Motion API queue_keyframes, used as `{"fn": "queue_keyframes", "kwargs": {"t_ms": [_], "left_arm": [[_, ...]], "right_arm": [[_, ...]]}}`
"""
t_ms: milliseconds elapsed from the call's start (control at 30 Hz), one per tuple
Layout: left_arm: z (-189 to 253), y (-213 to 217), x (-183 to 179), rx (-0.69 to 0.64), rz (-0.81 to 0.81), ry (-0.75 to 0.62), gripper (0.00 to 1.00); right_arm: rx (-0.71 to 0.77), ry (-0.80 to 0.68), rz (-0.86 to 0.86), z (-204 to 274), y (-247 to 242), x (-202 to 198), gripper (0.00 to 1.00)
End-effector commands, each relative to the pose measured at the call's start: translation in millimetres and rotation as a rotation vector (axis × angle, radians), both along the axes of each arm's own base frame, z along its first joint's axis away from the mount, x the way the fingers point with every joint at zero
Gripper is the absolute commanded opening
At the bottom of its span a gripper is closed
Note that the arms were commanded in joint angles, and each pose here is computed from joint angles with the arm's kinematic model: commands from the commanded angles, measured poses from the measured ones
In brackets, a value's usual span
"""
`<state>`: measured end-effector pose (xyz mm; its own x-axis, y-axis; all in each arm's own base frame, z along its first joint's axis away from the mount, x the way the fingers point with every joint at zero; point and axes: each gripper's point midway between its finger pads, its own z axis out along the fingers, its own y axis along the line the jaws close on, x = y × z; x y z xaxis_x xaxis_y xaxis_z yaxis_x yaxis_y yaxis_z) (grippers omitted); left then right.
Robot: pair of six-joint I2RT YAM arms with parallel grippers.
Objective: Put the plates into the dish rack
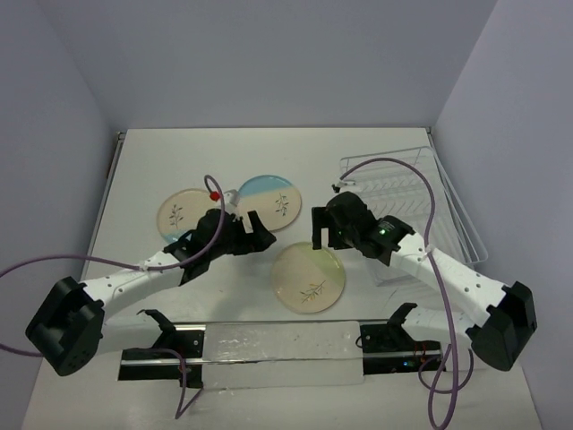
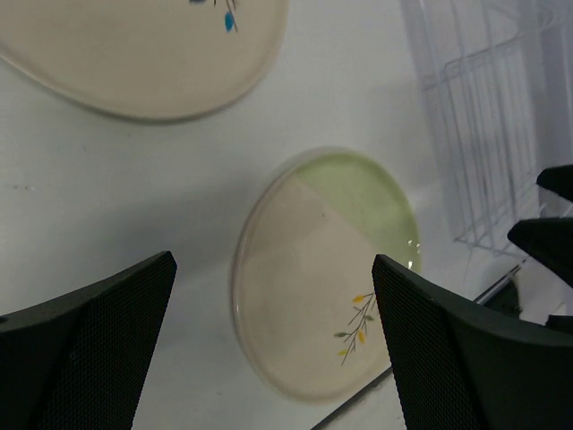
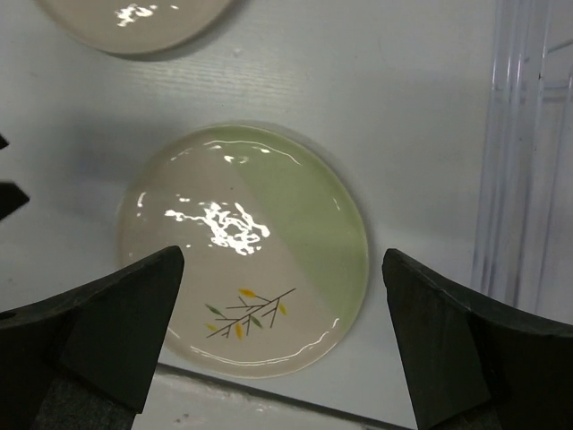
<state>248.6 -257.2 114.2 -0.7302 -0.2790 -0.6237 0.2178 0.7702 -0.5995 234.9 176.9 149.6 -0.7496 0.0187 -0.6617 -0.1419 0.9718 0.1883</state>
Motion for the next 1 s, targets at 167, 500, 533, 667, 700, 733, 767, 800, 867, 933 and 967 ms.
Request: {"fn": "queue_keyframes", "kwargs": {"t_ms": [167,500,533,667,700,733,767,800,867,933,967], "left_arm": [[-48,1,-37,0.169,-0.022,0.12,0.97],[-82,-17,-53,0.346,-0.095,0.179,0.83],[-85,-18,-53,0.357,-0.098,0.188,0.8],[-95,-21,-54,0.39,-0.097,0.213,0.57],[-97,-21,-53,0.409,-0.09,0.215,0.52],[-99,-19,-53,0.438,-0.078,0.214,0.47],[-101,-16,-53,0.471,-0.063,0.212,0.41],[-103,-12,-53,0.509,-0.045,0.211,0.37],[-110,-1,-55,0.577,-0.015,0.219,0.34],[-115,5,-58,0.607,-0.013,0.229,0.32],[-118,4,-60,0.61,-0.03,0.238,0.28]], "right_arm": [[-0.17,0.098,-0.046,-51,-6,-11,1.0],[-0.18,0.218,-0.098,-96,0,-20,1.0],[-0.183,0.224,-0.11,-98,-1,-20,1.0],[-0.178,0.256,-0.16,-110,-1,-22,1.0],[-0.177,0.259,-0.17,-111,-2,-22,1.0],[-0.174,0.256,-0.181,-111,-2,-21,1.0],[-0.169,0.253,-0.192,-111,-3,-20,1.0],[-0.163,0.248,-0.202,-110,-3,-20,1.0],[-0.146,0.235,-0.219,-106,-5,-18,1.0],[-0.134,0.23,-0.233,-105,-9,-18,1.0],[-0.122,0.228,-0.235,-104,-9,-18,1.0]]}}
